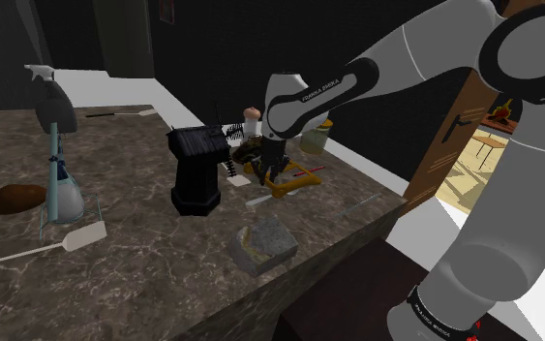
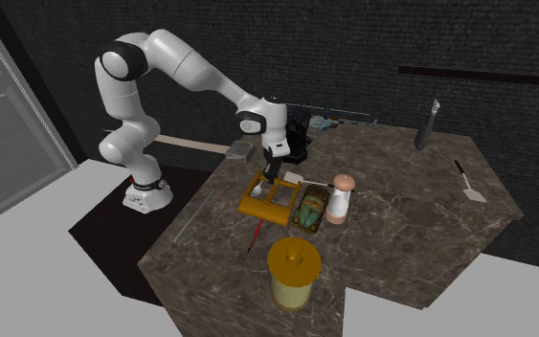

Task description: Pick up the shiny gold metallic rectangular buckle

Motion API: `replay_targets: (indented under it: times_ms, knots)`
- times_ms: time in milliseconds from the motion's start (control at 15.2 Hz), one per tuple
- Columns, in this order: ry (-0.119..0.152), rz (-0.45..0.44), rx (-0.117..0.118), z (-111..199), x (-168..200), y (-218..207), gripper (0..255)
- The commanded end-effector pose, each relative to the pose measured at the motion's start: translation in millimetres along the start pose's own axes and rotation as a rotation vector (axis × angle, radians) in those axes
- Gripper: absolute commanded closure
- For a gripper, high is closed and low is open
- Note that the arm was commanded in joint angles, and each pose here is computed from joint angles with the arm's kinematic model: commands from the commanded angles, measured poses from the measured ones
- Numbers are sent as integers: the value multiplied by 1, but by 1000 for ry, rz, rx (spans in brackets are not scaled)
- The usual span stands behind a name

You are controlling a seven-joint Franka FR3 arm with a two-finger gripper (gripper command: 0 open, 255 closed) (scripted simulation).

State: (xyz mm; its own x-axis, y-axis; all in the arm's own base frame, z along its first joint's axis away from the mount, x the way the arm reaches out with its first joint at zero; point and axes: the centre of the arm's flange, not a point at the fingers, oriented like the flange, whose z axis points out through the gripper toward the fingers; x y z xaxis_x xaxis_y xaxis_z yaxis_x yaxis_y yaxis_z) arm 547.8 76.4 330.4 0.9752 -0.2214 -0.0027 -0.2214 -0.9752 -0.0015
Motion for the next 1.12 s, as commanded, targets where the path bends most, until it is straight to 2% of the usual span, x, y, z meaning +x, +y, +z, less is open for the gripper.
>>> replay_targets:
  times_ms: [0,924,1056]
  knots:
    - [0,0,0,-5,0,0,255]
    - [0,0,0,-79,0,0,255]
    - [0,0,0,-80,0,0,255]
